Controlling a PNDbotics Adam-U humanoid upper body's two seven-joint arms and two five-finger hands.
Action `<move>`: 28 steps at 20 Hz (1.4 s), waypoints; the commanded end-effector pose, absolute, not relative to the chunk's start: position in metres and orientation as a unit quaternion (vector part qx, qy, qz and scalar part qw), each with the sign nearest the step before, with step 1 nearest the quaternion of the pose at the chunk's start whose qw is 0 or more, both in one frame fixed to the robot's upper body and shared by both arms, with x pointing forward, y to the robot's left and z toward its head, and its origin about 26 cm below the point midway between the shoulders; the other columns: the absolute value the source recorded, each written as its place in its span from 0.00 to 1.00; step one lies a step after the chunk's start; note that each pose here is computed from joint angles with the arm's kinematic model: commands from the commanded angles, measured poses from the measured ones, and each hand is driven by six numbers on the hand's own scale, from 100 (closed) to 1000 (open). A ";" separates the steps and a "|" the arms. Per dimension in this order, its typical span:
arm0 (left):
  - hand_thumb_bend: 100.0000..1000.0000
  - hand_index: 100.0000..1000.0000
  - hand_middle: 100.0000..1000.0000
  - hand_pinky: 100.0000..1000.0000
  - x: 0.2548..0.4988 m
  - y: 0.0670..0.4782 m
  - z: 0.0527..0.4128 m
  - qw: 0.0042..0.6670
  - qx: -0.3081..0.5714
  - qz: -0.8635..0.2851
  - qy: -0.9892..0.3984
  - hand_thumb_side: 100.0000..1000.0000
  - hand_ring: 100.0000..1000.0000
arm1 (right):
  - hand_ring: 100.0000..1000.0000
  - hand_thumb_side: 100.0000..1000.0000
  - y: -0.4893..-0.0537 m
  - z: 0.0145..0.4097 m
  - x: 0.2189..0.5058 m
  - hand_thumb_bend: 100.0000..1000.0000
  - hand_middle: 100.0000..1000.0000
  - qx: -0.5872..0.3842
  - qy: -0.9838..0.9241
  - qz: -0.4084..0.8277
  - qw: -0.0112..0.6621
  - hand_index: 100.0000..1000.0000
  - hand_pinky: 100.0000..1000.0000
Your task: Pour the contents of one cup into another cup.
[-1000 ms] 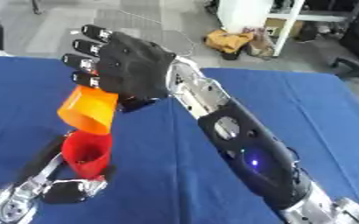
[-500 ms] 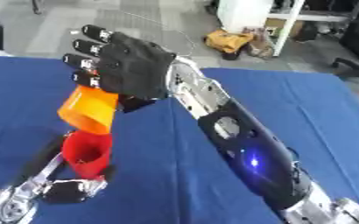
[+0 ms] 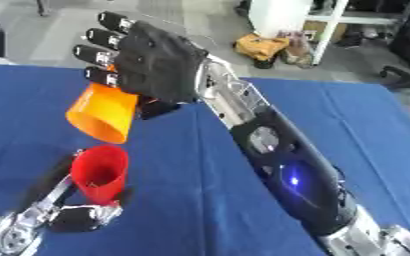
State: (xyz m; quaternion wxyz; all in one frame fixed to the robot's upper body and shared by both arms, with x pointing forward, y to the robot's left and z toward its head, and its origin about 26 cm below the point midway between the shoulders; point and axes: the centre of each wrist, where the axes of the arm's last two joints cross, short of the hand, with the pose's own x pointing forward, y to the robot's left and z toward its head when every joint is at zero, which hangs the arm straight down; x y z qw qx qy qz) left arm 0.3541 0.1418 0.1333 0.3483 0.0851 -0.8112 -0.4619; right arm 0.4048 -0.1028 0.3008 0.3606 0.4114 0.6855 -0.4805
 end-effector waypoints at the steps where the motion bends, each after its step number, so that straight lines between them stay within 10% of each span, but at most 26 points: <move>1: 0.00 0.53 0.31 0.50 0.355 0.142 0.145 0.335 0.089 -0.457 -0.819 0.55 0.29 | 0.48 0.49 -0.108 0.318 0.400 0.00 0.52 0.281 0.725 -0.446 0.444 0.52 0.44; 28: 0.00 0.53 0.31 0.50 0.353 0.142 0.146 0.332 0.087 -0.458 -0.820 0.55 0.29 | 0.44 0.51 -0.096 0.273 0.416 0.00 0.47 0.253 0.709 -0.505 0.422 0.51 0.44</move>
